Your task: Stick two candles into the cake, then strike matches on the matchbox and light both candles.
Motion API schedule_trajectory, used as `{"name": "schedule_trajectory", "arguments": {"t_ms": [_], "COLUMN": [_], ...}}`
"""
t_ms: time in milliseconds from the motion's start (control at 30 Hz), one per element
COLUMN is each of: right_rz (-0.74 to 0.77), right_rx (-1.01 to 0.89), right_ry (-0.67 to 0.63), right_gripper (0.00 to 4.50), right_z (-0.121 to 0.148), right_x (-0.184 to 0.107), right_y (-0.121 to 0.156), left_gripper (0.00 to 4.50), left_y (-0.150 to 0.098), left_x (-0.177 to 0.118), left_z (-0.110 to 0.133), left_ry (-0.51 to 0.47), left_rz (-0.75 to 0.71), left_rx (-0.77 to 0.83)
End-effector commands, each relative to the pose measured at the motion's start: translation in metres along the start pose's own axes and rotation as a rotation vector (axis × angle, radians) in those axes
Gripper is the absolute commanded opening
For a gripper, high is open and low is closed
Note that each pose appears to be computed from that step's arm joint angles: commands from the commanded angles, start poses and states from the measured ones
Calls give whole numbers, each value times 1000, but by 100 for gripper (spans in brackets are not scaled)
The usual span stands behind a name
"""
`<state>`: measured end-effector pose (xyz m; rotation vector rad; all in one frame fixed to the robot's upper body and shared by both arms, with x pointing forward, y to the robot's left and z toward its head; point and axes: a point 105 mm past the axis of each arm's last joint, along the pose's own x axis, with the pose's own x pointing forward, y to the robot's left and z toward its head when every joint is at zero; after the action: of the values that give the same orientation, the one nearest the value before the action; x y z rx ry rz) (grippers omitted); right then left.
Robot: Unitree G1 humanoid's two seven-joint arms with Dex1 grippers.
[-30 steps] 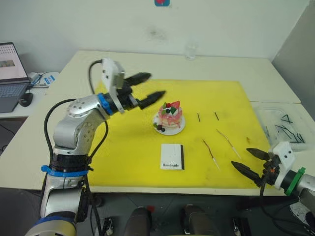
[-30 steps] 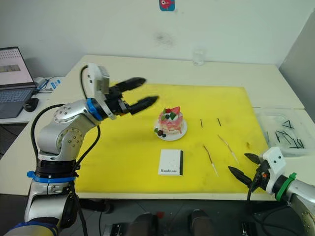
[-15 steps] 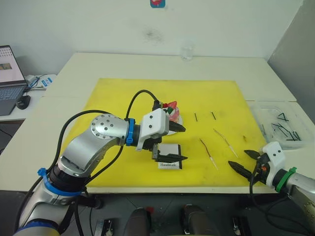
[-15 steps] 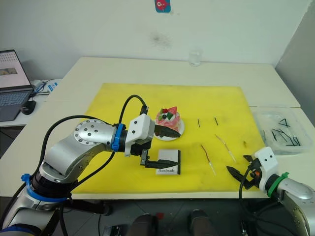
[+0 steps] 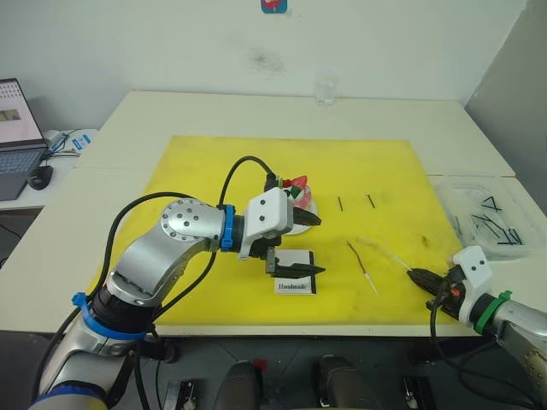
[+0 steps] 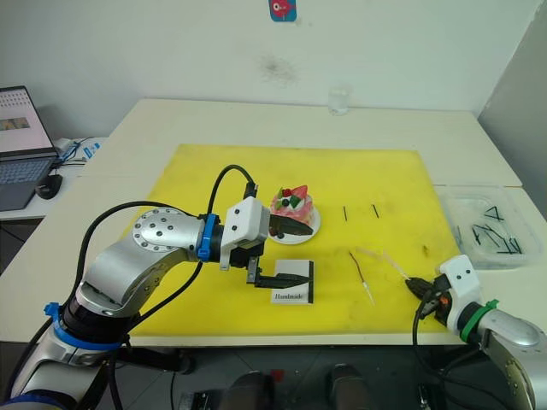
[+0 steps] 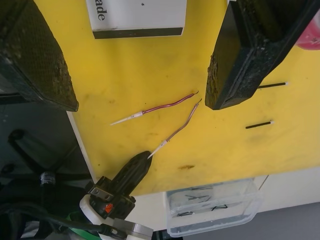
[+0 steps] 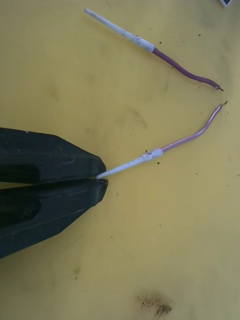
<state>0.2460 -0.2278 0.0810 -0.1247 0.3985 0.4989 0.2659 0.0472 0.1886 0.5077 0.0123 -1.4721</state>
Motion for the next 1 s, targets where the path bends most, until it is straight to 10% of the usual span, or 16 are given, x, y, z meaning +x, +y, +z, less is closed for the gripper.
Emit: {"name": "schedule_trajectory", "arguments": {"t_ms": [33,200,533,700,1000], "right_rz": [0,2,69,116,189], "right_rx": [-3,1,11,11,4], "right_ry": [-64,-167,-412,-456,-491], "right_gripper": [2,2,0,0,0], "right_z": [15,33,92,109,118], "right_x": [-1,-7,-8,-6,-8], "right_y": [0,0,27,43,58], "left_gripper": [450,450,410,269,269], "left_y": [1,-1,13,22,32], "left_x": [-1,1,20,40,64], "left_z": [8,6,5,10,15], "left_ry": [-34,-97,-600,-694,-751], "left_rz": [6,-2,118,123,69], "left_rx": [29,-70,-697,-846,-996]}}
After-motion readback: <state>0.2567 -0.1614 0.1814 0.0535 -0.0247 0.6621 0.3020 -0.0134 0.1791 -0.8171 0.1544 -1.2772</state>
